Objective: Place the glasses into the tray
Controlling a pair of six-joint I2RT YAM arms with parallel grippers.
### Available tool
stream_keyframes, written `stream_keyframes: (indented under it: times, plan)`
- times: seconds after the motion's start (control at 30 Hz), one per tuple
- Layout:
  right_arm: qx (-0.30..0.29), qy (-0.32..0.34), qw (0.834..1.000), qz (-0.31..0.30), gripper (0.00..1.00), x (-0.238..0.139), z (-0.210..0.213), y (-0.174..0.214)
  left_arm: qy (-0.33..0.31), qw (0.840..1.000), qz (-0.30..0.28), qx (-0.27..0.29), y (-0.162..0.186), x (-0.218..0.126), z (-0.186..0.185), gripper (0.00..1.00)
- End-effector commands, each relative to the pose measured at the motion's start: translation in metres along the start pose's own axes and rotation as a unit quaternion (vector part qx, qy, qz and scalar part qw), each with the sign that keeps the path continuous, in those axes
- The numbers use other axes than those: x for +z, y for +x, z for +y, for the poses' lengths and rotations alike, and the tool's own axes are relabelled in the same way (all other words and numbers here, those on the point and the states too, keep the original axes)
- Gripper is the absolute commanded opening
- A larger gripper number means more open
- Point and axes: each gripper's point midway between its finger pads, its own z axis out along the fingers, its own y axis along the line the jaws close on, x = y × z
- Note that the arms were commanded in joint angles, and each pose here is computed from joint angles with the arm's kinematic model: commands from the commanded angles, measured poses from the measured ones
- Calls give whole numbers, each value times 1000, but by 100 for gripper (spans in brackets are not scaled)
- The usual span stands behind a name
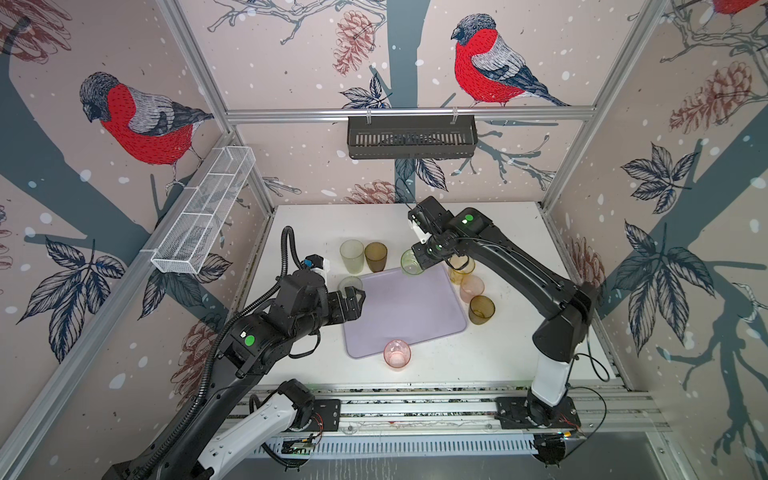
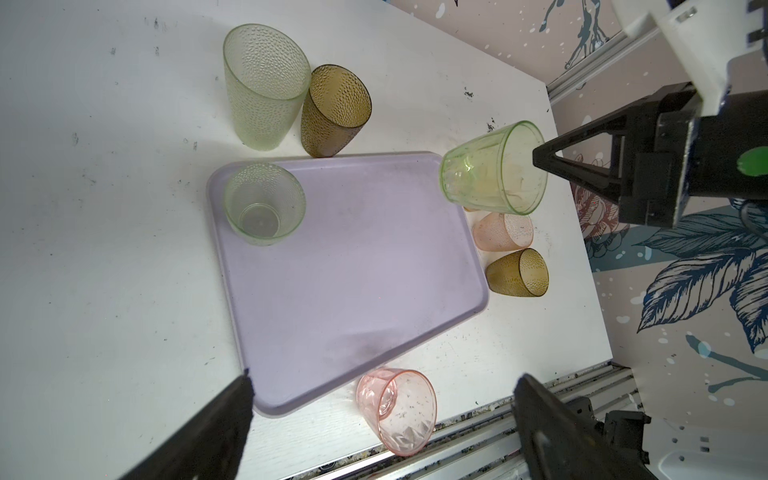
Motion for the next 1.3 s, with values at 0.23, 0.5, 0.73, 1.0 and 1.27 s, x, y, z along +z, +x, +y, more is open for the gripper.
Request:
stream_keyframes:
  times: [0.23,0.5,0.73,1.0,1.27]
  plan:
    - [-51,-37,998,26,0,35,34,-12,-48,999,2,-24,13,-1,27,97]
    - [-80,-26,995,53,0,63,43,-14,-65,997,5,-41,20,0,38,97]
    - [-90,-15,994,64,0,84,48,-11,-77,995,13,-67,34,2,50,97]
    - [-102,-10,993,59,0,101,63,-15,-77,993,19,-88,44,1,56,97]
    - [-104,-18,993,60,0,114,73,-13,-75,992,22,-103,50,1,59,97]
